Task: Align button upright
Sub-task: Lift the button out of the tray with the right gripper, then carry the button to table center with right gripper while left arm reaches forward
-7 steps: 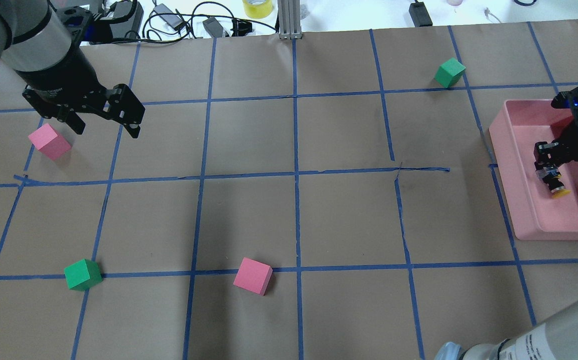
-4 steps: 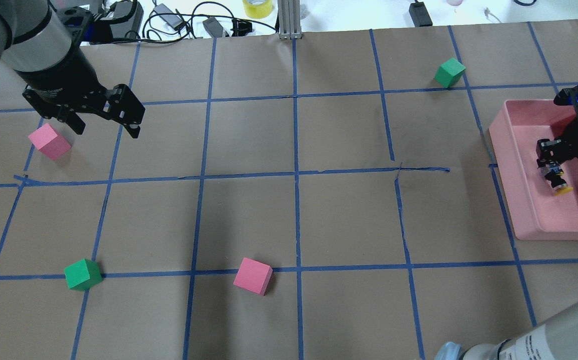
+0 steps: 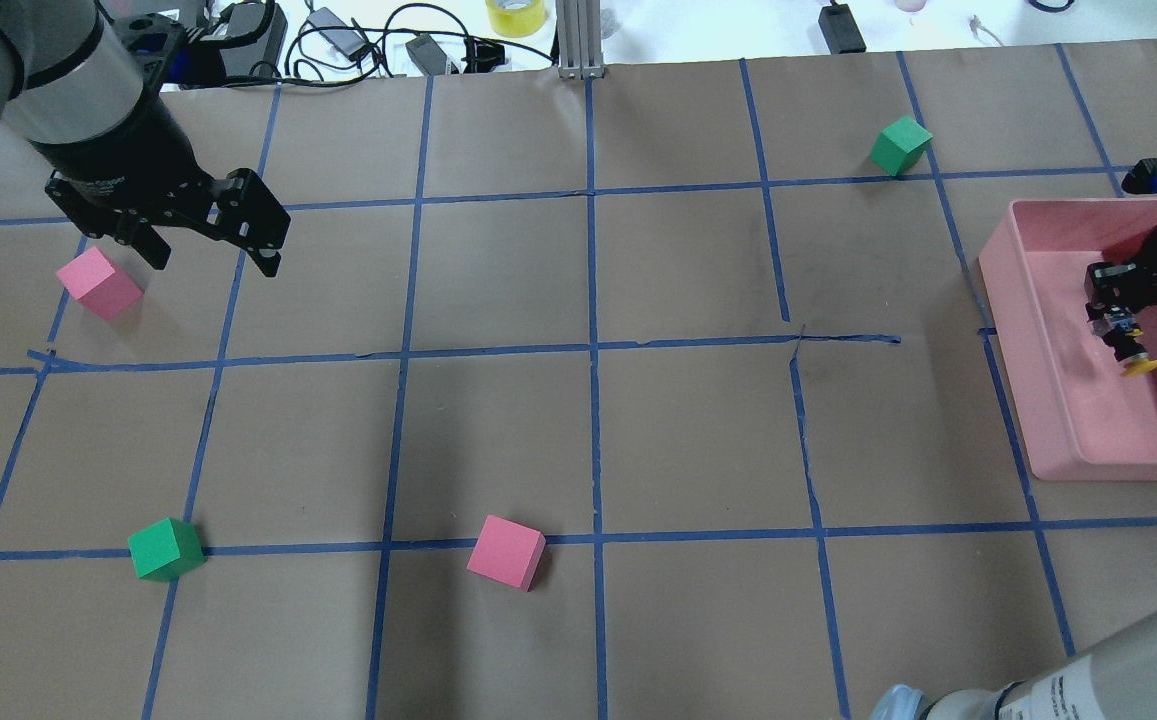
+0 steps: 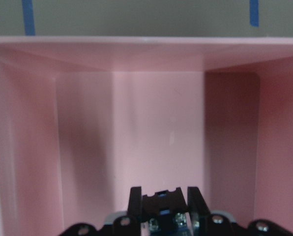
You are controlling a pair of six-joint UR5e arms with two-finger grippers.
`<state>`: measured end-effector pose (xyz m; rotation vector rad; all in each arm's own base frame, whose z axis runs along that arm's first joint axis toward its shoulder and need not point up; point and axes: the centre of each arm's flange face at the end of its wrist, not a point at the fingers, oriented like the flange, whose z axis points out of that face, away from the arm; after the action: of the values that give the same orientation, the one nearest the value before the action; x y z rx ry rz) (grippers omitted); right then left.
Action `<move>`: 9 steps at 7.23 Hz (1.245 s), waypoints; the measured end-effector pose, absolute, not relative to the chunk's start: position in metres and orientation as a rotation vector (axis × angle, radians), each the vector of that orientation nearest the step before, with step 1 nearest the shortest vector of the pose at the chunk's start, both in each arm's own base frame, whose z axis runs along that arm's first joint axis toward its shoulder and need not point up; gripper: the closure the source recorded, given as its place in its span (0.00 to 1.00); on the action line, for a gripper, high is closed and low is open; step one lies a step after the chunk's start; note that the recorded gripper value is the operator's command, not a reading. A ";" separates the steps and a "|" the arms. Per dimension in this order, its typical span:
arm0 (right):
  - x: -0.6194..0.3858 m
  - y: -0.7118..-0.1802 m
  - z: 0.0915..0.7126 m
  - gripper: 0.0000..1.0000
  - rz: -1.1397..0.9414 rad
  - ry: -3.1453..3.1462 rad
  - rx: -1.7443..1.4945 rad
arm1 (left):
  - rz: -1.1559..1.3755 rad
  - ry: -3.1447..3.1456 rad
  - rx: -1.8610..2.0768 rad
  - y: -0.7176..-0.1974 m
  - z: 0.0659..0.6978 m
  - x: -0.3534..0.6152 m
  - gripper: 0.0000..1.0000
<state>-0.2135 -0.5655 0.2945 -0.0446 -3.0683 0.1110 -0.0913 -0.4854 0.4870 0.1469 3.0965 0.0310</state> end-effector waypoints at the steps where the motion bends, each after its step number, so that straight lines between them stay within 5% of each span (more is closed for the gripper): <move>1: -0.193 -0.577 0.325 0.99 0.125 -3.054 -0.029 | 0.032 3.097 0.147 -0.485 0.487 -0.091 0.00; 5: -0.015 -0.611 0.379 0.99 0.152 -3.059 -0.065 | 0.034 3.097 0.147 -0.485 0.485 -0.091 0.00; 9: 0.213 -0.588 0.344 1.00 0.108 -3.151 -0.327 | 0.027 3.095 0.146 -0.485 0.486 -0.091 0.00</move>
<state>0.2134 -0.5879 0.3441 -0.3266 -3.1511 0.1077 -0.0911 -0.4852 0.4862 0.1465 3.0952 0.0270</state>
